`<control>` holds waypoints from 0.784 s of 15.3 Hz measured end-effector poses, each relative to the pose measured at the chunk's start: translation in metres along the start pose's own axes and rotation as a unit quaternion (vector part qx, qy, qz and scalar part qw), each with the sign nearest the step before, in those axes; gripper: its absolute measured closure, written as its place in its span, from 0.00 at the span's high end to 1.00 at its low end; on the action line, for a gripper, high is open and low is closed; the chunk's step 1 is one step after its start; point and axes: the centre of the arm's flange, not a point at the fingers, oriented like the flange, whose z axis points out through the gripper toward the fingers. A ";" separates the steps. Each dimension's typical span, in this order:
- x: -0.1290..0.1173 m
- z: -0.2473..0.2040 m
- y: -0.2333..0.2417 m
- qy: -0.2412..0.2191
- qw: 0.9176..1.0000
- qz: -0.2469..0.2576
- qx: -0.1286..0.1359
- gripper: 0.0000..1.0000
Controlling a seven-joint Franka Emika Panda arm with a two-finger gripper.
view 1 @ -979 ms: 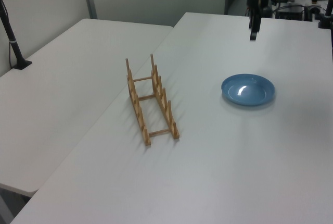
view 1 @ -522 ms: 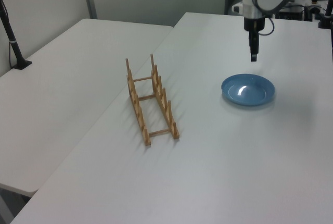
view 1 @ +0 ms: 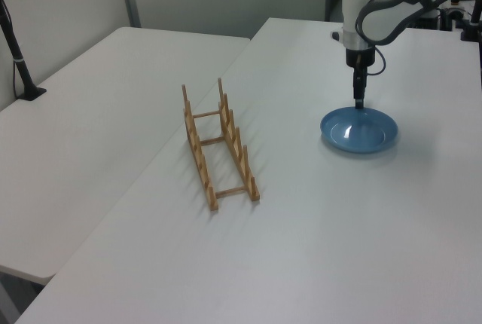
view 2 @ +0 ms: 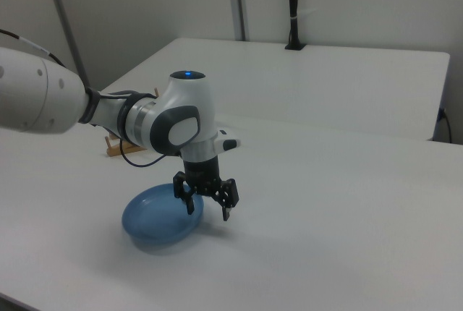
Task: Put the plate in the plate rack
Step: 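Move the gripper down to the rim of the light blue plate, then grasp the plate rim and lift the plate, tilting it upright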
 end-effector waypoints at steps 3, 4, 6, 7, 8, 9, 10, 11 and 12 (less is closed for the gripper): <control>0.002 0.003 -0.003 -0.001 1.000 0.016 0.001 0.77; 0.002 0.002 -0.004 -0.001 1.000 0.024 0.001 0.67; 0.004 0.002 -0.008 -0.001 0.999 0.039 0.001 0.44; 0.005 0.002 -0.012 -0.001 0.999 0.046 0.001 0.33; 0.006 0.002 -0.015 -0.001 0.999 0.052 0.000 0.22; 0.007 0.001 -0.018 0.000 0.999 0.054 0.000 0.14; 0.008 0.001 -0.020 0.000 0.998 0.056 0.000 0.10; 0.009 0.000 -0.022 0.001 0.998 0.056 0.000 0.09; 0.010 -0.002 -0.023 0.003 0.998 0.055 0.000 0.06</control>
